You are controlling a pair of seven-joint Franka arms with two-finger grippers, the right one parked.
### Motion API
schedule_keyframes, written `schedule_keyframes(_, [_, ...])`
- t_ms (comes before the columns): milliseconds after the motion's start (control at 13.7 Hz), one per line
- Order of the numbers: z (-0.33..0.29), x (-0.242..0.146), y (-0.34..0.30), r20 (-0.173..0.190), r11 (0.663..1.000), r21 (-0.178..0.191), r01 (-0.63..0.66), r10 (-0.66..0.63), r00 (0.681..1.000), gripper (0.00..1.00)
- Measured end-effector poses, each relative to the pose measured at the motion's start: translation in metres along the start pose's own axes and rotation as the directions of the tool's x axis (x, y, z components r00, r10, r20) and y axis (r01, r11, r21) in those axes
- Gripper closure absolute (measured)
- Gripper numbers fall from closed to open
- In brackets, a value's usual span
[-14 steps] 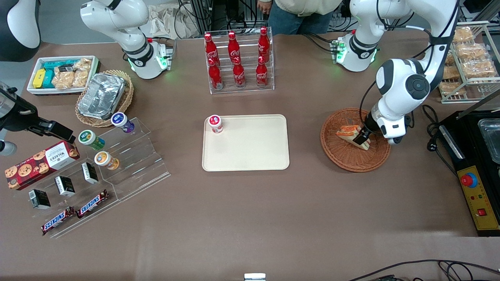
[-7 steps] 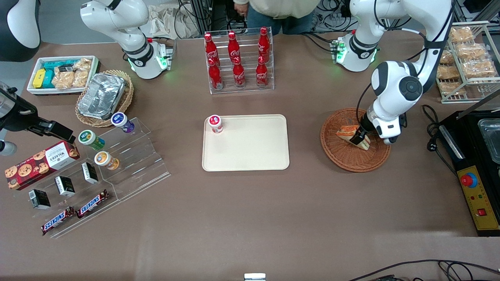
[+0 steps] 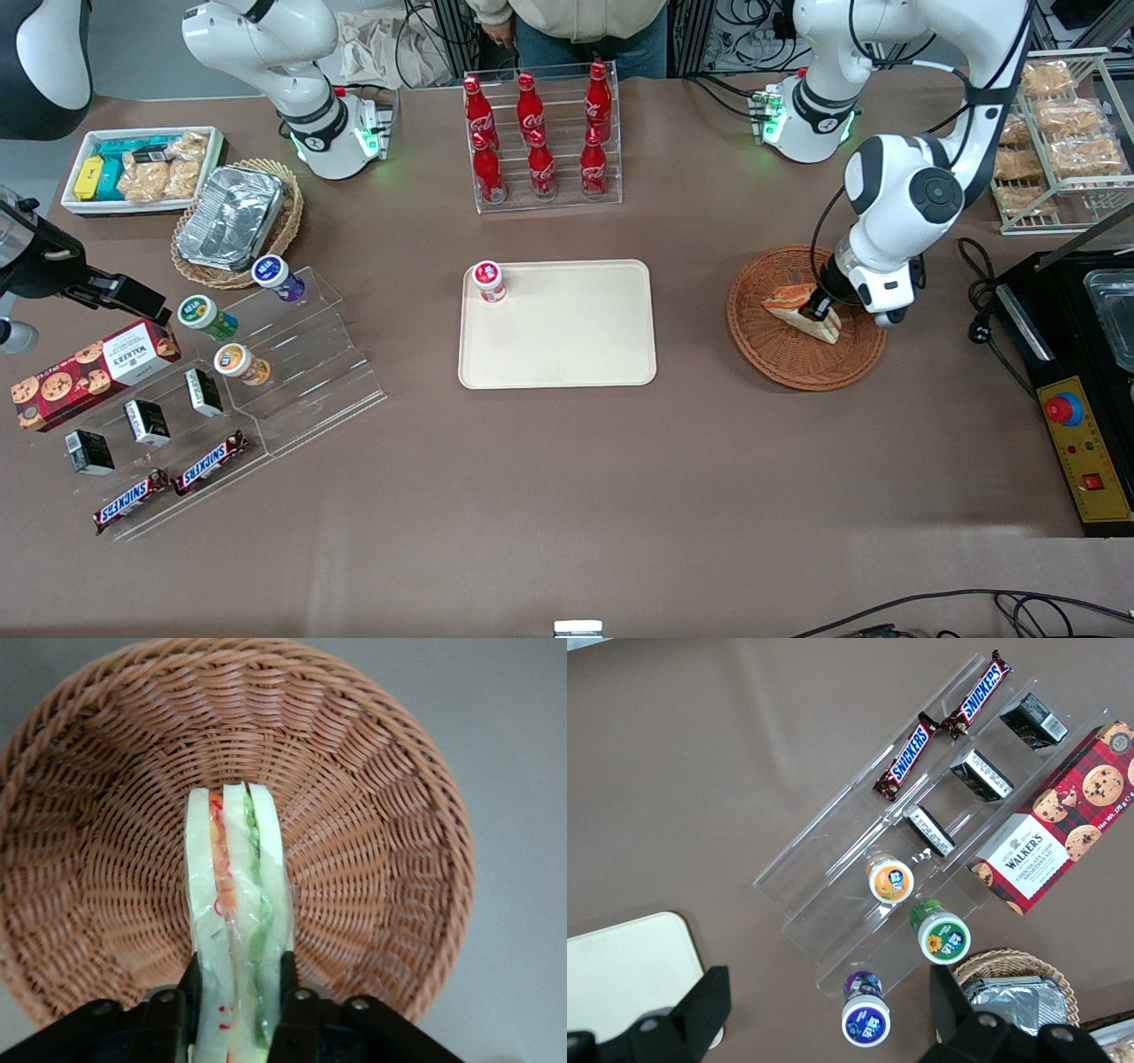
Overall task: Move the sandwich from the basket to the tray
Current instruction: 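Lift the sandwich up out of the basket with the left gripper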
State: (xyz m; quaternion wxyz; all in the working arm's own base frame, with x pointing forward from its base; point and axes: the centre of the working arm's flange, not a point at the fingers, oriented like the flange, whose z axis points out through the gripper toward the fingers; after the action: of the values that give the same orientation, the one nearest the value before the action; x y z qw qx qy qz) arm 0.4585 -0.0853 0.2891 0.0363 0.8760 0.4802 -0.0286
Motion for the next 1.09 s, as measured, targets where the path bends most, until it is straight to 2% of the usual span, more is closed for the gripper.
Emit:
schedule_keyframes(219, [-0.066, -0.001, 0.03, 0.036, 0.998, 0.05, -0.034, 0.032, 0.999, 0.73])
schedule_keyframes(365, [-0.112, -0.001, 0.049, 0.036, 0.995, 0.072, -0.064, 0.062, 0.997, 0.77])
schedule_keyframes(511, [-0.143, -0.005, 0.061, 0.027, 0.994, 0.073, -0.086, 0.085, 0.996, 0.85])
schedule_keyframes(803, [-0.226, -0.017, 0.074, 0.061, 0.985, 0.117, -0.129, 0.122, 0.991, 0.85])
schedule_keyframes(949, [-0.26, -0.032, 0.078, 0.074, 0.964, 0.115, -0.238, 0.231, 0.97, 0.85])
schedule_keyframes(1095, [-0.27, -0.054, 0.086, 0.08, 0.921, 0.102, -0.376, 0.37, 0.926, 0.85])
